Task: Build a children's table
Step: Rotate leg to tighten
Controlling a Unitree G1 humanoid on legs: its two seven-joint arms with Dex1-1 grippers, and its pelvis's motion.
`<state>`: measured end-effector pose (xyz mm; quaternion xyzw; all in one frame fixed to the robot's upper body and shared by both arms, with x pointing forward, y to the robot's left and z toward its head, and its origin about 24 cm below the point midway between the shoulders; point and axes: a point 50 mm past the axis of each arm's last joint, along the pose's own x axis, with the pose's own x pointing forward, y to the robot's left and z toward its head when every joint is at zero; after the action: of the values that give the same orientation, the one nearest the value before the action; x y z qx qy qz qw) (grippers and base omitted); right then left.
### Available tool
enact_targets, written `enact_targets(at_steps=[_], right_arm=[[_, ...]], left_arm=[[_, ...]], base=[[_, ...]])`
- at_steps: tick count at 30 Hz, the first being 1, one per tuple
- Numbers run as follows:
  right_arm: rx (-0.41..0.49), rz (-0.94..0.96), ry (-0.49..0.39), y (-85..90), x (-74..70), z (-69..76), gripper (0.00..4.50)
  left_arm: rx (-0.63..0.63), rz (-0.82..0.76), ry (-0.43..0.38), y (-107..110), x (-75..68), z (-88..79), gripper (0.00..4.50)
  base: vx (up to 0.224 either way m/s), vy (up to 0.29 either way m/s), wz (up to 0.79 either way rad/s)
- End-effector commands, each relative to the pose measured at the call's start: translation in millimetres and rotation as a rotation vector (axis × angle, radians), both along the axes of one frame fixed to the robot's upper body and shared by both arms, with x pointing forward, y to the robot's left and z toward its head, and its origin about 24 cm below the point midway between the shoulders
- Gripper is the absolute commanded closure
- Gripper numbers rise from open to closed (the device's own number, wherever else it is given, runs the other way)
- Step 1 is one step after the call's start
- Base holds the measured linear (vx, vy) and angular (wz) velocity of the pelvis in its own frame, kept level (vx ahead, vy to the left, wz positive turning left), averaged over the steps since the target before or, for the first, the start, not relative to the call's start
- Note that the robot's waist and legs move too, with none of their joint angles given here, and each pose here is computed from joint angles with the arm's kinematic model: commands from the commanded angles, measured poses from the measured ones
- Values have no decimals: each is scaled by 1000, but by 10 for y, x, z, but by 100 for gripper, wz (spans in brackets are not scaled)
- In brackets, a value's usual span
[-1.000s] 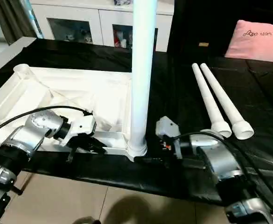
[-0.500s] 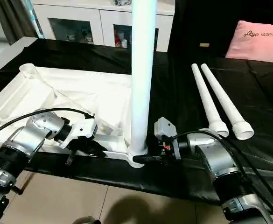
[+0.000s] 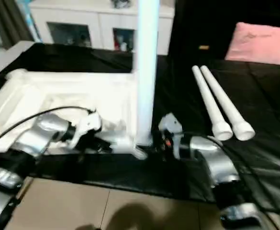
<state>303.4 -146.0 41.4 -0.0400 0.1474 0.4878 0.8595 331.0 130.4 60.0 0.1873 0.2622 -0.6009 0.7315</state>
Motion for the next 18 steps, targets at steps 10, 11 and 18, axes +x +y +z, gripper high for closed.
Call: enact_targets(at_steps=[10, 11, 18], right_arm=[[7, -429, 124, 702, 226, -287, 178], [3, -435, 125, 703, 229, -292, 178], [98, -543, 42, 546, 335, -156, 122]], left_arm=[[-123, 422, -170, -600, 370, 247, 450], [-121, 427, -173, -605, 373, 247, 450], [-98, 450, -179, -556, 388, 226, 450]], base=[[0, 0, 0], [0, 0, 0], [0, 0, 0]])
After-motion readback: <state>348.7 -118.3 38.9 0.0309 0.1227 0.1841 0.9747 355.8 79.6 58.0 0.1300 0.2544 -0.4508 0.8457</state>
